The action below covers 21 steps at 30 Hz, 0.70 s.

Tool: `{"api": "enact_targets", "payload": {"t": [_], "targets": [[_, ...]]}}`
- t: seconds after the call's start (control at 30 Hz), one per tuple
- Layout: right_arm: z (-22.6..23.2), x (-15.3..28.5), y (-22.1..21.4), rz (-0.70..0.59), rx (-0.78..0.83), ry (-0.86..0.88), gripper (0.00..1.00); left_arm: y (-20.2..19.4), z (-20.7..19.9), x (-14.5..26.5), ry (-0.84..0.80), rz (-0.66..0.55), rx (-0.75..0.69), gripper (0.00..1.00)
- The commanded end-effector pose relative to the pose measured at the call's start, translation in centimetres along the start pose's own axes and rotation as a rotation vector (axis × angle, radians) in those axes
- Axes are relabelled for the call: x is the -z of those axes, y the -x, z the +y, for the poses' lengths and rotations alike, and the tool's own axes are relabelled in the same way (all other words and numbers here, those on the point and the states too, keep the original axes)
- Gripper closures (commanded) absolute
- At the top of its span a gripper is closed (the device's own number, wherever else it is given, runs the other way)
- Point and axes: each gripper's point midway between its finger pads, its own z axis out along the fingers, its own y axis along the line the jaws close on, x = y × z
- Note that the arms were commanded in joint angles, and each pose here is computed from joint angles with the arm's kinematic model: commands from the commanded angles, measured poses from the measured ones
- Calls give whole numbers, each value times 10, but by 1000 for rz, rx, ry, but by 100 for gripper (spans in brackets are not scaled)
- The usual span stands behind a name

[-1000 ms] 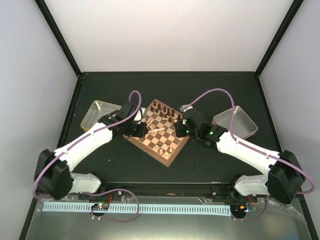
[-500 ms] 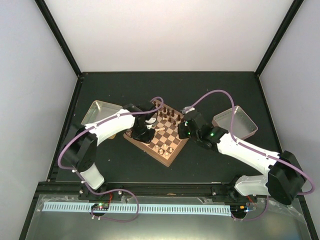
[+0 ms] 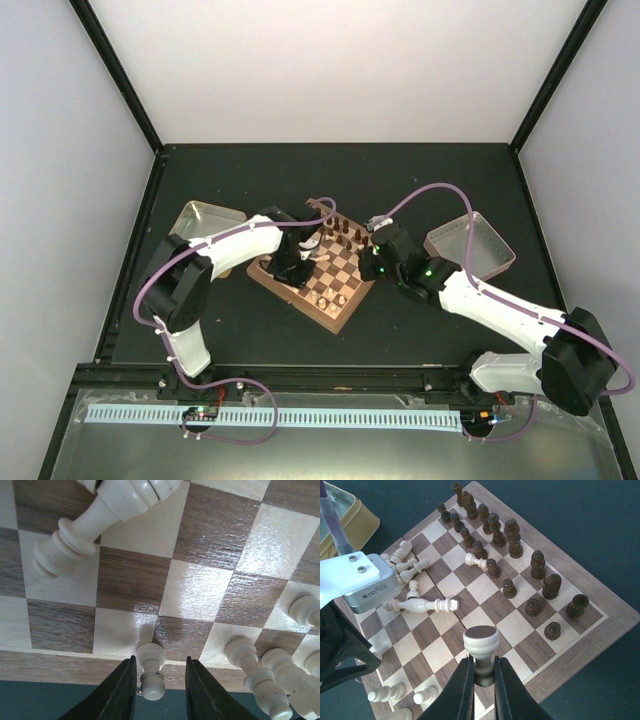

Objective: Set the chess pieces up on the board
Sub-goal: Place the chess piece on the chessboard.

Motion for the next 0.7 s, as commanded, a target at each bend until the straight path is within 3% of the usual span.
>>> {"api": "enact_targets", "payload": {"t": [0.0,0.13,0.37,0.53,0.67], "targets": [[-2,4,6,-26,1,-5,91,7,-4,11,-19,-71,5,74],[-2,4,6,-25,-4,-6,91,3,-5,9,-33,-75,5,85],[-3,4,5,-21,-14,-10,91,0,-3,7,-24,-65,-1,81],[-4,4,4,-20,-16,-12,91,8,-4,11,-22,-97,-5,90],[-5,6,6,-27,-17,-17,91,20,-10,18,-38,-129,-11,92]]}}
